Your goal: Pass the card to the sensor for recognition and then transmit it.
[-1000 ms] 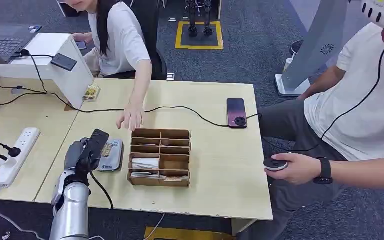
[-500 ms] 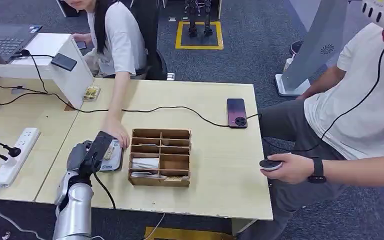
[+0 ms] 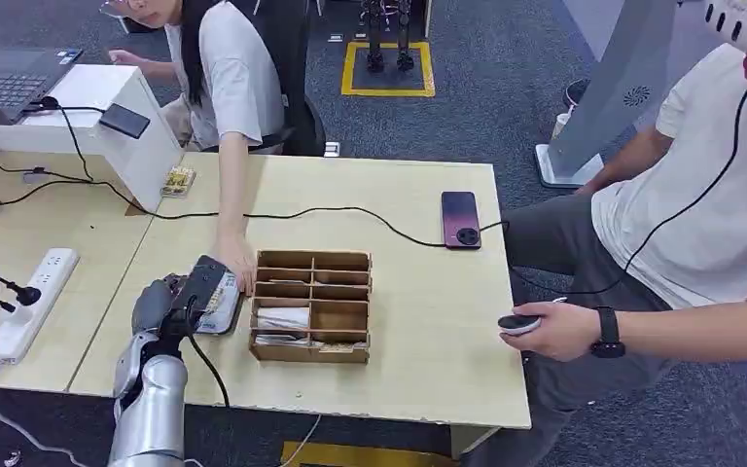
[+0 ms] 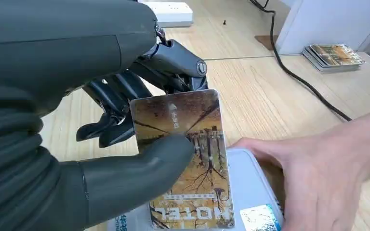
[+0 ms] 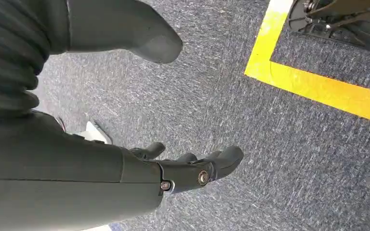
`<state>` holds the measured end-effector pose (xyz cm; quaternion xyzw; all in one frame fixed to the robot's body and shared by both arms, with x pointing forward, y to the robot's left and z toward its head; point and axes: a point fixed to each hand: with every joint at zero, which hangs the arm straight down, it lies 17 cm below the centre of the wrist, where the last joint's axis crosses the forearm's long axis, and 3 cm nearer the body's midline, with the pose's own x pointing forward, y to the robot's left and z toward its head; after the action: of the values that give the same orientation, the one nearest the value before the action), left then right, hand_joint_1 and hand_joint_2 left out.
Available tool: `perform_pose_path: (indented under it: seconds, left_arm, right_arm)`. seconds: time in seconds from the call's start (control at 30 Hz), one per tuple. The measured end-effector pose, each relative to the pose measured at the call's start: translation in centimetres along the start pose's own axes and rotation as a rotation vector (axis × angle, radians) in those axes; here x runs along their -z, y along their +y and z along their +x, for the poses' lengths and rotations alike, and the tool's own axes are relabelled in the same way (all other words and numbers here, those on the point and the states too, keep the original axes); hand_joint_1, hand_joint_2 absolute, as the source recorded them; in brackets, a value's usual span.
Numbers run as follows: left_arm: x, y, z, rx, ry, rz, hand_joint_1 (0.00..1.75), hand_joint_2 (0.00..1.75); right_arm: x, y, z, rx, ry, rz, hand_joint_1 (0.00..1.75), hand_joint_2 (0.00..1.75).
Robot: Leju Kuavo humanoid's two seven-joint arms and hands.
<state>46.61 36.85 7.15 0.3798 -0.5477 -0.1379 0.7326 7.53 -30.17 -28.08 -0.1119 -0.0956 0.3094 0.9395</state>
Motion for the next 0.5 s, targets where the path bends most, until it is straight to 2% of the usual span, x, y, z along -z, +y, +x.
perform_pose_path:
  seconds: [0.5]
  left_arm:
    - [0.32,0.36,-0.76,0.049,0.015,0.031,1.75,1.75]
  right_arm:
    - [-0.03,0.17,0.65,-0.018,-0.021,-0.004,0.0,1.75]
